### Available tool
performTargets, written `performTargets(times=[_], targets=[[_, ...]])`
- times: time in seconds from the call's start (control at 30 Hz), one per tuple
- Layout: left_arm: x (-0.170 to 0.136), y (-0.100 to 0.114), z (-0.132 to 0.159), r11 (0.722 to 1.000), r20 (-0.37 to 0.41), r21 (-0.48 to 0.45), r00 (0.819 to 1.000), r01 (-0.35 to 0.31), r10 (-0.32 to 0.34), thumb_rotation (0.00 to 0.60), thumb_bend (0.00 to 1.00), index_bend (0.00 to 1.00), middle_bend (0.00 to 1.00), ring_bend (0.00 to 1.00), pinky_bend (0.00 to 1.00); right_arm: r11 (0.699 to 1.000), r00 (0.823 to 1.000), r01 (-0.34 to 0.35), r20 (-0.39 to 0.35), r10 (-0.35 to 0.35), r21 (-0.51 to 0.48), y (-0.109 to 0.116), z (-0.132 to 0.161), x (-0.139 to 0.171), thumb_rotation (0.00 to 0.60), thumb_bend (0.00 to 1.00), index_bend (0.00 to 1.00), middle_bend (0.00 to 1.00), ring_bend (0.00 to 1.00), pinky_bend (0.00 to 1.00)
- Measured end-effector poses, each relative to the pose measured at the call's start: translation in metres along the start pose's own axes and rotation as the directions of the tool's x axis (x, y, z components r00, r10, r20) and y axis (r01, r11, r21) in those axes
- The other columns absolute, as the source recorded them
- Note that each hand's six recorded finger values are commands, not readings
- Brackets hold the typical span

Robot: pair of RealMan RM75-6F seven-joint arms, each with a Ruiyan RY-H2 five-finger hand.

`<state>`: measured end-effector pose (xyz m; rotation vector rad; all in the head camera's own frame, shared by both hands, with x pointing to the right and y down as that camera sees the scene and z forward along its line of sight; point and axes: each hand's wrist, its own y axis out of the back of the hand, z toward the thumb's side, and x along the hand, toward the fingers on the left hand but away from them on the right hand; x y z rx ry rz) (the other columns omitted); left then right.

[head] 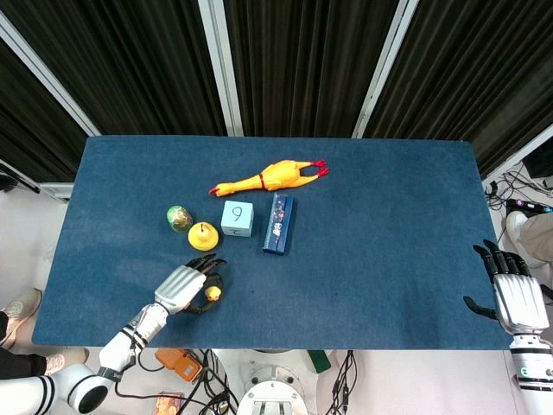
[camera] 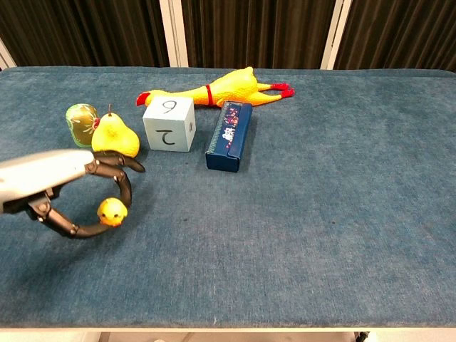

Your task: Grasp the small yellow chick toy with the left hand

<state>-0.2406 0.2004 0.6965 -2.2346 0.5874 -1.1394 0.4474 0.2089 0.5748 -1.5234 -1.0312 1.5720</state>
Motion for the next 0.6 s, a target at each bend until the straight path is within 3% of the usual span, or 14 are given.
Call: performTargets(times=[0.33,0.6], targets=[[-0.012,0.086,0.01,0.98,-0.015,0.161,0.993,-0.114,0.118,0.6,0.34,0.57,0.13,0.0,0.15,1.0,1.0,-0.007,-0.003,0.007,0.003,-0.001,0.0,0.0,0.6,0.26,0.19,0.15,0.22,0.18],[-0.022,0.148,0.019,0.958,-0.027,0.192,0.974,-0.215,0.224,0.6,0.34,0.57,0.13,0.01,0.15,1.0,1.0,-0.007,-0.004,0.007,0.006,-0.001,0.0,0.001,0.6,0.26,0.19,0.15,0.22,0.18]])
